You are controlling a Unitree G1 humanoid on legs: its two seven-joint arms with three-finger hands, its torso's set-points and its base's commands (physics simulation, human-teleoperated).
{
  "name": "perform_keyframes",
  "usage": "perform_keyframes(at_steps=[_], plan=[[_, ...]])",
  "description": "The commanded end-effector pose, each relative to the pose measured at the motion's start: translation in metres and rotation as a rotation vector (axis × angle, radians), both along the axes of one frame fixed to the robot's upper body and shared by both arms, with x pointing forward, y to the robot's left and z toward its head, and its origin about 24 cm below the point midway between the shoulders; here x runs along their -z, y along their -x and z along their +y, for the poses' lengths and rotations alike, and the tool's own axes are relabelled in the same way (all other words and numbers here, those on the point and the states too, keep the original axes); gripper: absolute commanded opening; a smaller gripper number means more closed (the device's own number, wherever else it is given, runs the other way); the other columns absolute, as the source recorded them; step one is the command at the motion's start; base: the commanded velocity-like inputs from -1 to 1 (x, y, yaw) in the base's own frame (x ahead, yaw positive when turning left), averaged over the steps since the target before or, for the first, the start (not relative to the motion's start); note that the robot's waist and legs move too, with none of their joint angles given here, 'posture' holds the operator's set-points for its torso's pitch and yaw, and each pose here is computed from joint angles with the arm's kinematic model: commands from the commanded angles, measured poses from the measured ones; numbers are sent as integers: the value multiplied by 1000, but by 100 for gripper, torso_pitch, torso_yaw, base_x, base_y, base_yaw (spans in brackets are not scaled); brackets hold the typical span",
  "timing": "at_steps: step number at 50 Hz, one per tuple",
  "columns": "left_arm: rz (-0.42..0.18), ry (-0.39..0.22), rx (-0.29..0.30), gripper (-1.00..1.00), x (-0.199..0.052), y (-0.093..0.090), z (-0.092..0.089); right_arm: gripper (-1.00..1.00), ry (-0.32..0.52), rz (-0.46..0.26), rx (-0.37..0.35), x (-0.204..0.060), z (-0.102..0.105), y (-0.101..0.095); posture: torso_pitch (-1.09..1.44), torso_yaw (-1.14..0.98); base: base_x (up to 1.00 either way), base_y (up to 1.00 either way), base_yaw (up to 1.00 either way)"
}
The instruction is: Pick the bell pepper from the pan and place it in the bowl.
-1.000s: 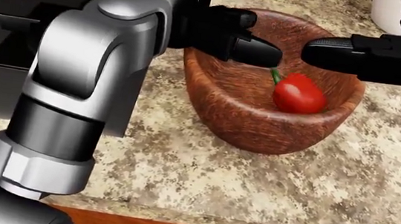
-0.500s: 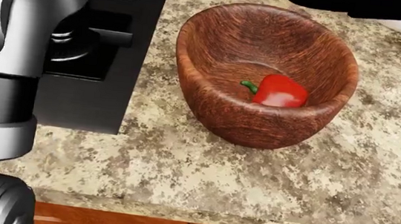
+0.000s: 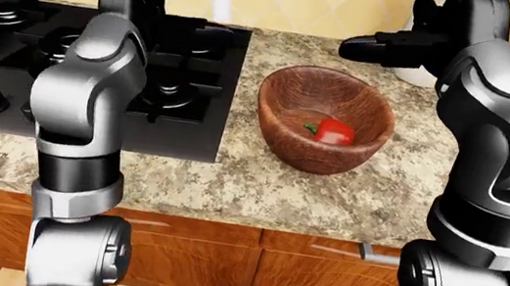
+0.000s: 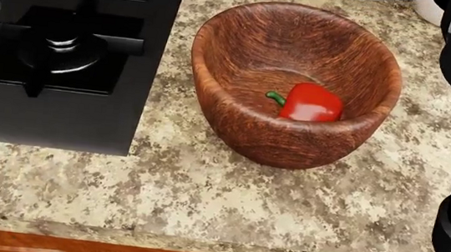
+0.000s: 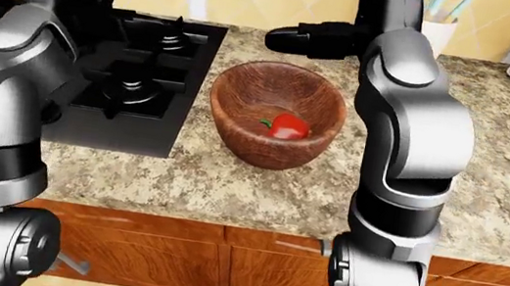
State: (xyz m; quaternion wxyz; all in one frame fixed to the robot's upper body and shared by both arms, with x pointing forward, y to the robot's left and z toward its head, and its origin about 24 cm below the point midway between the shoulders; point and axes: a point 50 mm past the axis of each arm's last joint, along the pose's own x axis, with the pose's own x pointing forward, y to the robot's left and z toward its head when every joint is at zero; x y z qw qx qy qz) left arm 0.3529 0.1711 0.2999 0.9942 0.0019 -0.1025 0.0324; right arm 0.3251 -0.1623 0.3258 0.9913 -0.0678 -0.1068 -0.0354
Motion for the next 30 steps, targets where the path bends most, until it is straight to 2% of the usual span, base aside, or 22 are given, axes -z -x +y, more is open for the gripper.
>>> perform_keyframes(at_steps=[1,6,10,13,16,20,21,30], plan=[[-123,-3,-5,100,-24,10,0,100,1,-101,-4,-19,1,8,0,0,0,0,0],[-159,11,-36,100,-27,13,5,100,3,-124,-6,-24,2,8,0,0,0,0,0],[-194,6,-53,100,-30,15,7,100,10,-137,-9,-27,3,7,0,0,0,0,0],[-245,-4,-76,100,-37,18,8,100,21,-156,-2,-34,2,8,0,0,0,0,0],[-265,-12,-74,100,-36,16,8,100,11,-174,-5,-38,1,8,0,0,0,0,0],[-305,-14,-85,100,-41,19,9,100,11,-224,4,-46,0,11,0,0,0,0,0],[-316,-33,-85,100,-42,19,8,100,20,-247,11,-48,0,13,0,0,0,0,0],[-409,-21,-104,100,-48,26,10,100,34,-361,34,-55,-3,18,0,0,0,0,0]])
